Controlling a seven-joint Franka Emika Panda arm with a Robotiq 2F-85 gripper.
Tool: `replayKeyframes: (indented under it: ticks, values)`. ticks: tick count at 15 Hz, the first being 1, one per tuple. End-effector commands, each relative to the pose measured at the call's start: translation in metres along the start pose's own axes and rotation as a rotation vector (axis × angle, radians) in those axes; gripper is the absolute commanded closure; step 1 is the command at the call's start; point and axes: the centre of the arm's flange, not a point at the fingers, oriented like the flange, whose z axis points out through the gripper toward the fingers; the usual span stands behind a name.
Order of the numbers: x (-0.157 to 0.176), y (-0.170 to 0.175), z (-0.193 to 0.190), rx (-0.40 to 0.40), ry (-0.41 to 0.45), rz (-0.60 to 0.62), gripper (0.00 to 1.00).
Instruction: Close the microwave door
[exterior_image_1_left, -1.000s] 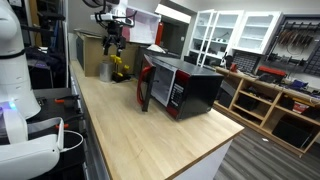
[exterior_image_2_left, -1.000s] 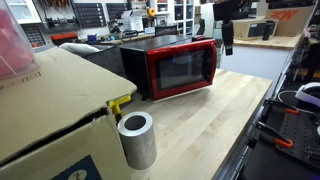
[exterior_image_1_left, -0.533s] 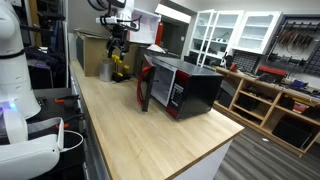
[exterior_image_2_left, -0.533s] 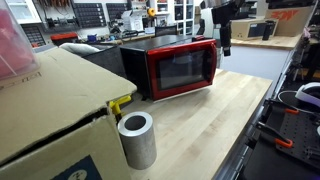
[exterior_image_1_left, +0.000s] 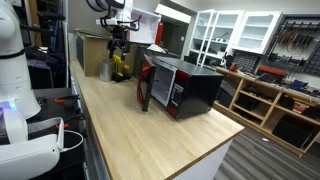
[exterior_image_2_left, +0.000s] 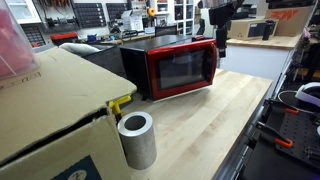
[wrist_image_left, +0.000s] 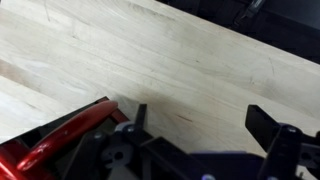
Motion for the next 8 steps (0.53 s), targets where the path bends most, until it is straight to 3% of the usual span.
replayKeyframes:
  ticks: [1, 8]
  values:
    - [0.019, -0.013, 0.011, -0.03, 0.086, 0.022, 0.0]
    - [0.054, -0.001, 0.037, -0.057, 0.174, 0.115, 0.0]
